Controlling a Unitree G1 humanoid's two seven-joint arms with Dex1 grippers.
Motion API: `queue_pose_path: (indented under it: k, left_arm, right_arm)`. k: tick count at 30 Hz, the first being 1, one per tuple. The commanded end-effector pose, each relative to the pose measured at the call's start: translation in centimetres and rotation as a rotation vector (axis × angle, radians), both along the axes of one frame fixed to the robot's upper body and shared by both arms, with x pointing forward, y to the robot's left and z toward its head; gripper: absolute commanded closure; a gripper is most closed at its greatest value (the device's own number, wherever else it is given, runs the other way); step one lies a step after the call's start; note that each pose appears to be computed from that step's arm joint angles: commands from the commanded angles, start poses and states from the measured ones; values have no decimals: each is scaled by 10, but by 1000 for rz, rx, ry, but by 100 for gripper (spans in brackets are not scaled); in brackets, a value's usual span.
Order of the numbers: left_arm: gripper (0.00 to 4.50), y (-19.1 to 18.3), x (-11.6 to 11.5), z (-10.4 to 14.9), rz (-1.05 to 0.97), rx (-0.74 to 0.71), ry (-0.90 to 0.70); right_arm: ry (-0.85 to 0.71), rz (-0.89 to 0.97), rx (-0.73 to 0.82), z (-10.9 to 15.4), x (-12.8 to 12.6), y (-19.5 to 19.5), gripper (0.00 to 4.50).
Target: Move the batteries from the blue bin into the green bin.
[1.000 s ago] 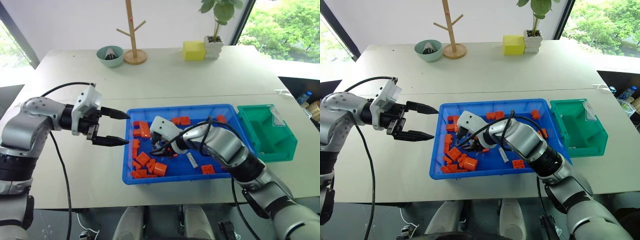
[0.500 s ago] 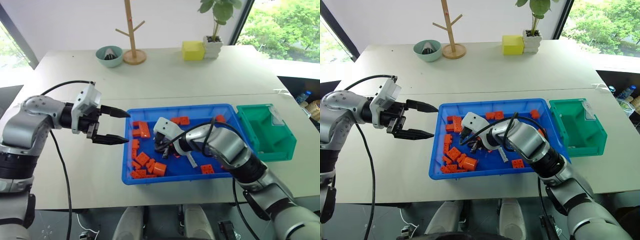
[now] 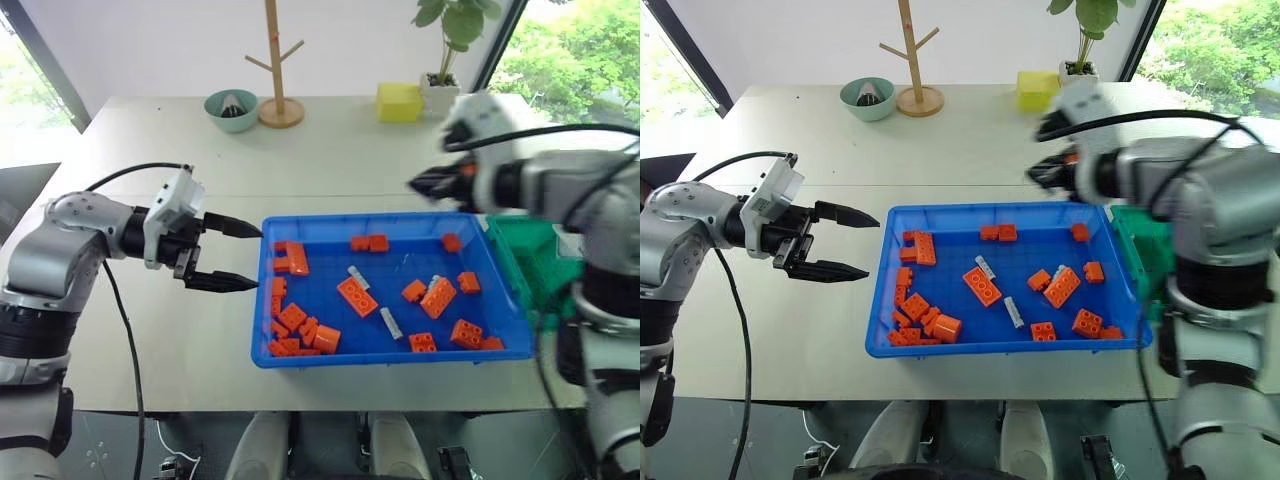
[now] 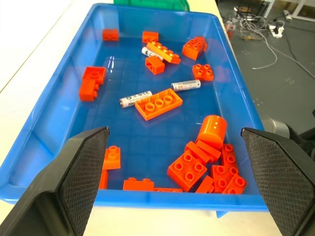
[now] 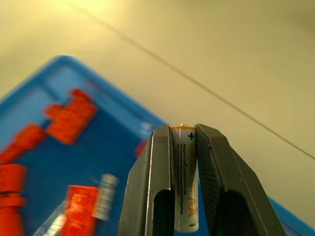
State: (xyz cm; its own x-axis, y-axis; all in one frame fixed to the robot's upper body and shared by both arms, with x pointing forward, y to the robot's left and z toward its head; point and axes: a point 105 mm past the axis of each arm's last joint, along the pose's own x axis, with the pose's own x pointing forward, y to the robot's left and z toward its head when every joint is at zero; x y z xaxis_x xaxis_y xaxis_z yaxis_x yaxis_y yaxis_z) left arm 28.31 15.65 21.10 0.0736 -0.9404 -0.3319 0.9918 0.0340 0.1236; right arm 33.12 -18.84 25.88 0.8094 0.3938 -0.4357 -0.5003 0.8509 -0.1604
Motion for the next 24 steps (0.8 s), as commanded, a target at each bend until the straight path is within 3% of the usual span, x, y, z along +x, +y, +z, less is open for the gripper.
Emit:
queue_pose_path:
  k: [1, 5, 11, 14, 18, 24]
  left_arm:
    - [0, -2, 0, 10, -17, -8, -42]
    - [0, -3, 3, 9, -14, -16, -47]
    - [0, -4, 3, 10, -11, -26, -48]
    - [0, -5, 4, 11, -9, -30, -50]
    - [0, -5, 4, 12, -6, -33, -52]
    - [0, -6, 5, 14, -6, -32, -54]
  right_arm:
    - [-43, -87, -60, 2, -10, -38, 395]
    - [11, -234, -101, -23, -24, -85, 395]
    - [33, -318, -189, -58, -33, -116, 395]
    - [31, -346, -206, -64, -32, -126, 290]
    - [-12, -313, -162, -49, -25, -114, 93]
    - [-113, -152, -64, -13, -7, -48, 93]
